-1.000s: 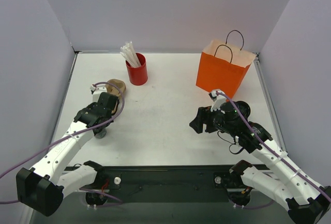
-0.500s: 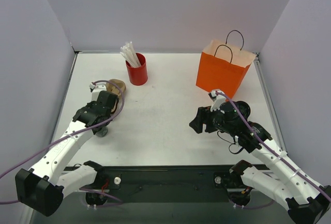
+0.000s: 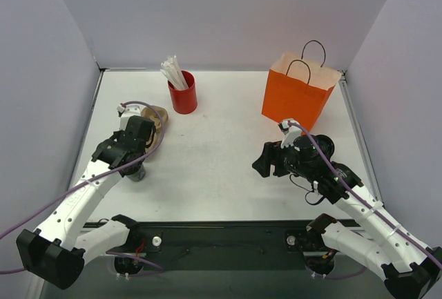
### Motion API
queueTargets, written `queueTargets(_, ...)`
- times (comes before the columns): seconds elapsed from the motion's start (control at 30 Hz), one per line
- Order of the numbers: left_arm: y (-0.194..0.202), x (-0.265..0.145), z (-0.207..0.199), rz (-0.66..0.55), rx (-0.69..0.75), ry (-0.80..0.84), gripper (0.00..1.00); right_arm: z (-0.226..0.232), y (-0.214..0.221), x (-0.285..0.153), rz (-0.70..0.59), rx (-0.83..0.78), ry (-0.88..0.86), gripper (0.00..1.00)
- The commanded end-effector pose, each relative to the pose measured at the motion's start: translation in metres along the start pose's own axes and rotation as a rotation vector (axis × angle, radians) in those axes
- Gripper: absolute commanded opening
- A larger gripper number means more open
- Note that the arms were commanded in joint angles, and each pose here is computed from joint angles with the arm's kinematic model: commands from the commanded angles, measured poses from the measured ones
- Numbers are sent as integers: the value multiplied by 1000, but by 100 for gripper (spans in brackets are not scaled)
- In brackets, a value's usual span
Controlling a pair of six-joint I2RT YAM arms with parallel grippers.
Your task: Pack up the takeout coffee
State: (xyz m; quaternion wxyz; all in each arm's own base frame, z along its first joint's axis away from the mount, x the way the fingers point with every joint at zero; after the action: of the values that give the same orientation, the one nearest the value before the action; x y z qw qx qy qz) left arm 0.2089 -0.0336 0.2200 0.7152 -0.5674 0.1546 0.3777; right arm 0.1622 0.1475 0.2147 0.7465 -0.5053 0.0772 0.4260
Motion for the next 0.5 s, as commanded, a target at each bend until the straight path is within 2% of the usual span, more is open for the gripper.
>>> queueTargets(0.0,-22,-18,15,-64,-15,-15,0,5,-4,0,-16,6,-28,65)
queueTargets(0.47,-67,-60,33,-171,-22,39,0,10,-11,-7,-52,4,-47,65)
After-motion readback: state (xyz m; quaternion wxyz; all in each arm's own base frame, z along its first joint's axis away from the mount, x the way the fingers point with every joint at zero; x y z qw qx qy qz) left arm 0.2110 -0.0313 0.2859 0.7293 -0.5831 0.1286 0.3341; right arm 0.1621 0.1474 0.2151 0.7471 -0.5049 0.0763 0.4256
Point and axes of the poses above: each gripper's point midway between its finger pads, its own x axis out along the fingers, its own z axis along the line the jaws close on, y = z × x, the point moved 6 cm from there along -x, back along the fingers, and after that the axes turned 8 degrees about x, right-handed, at the moved point
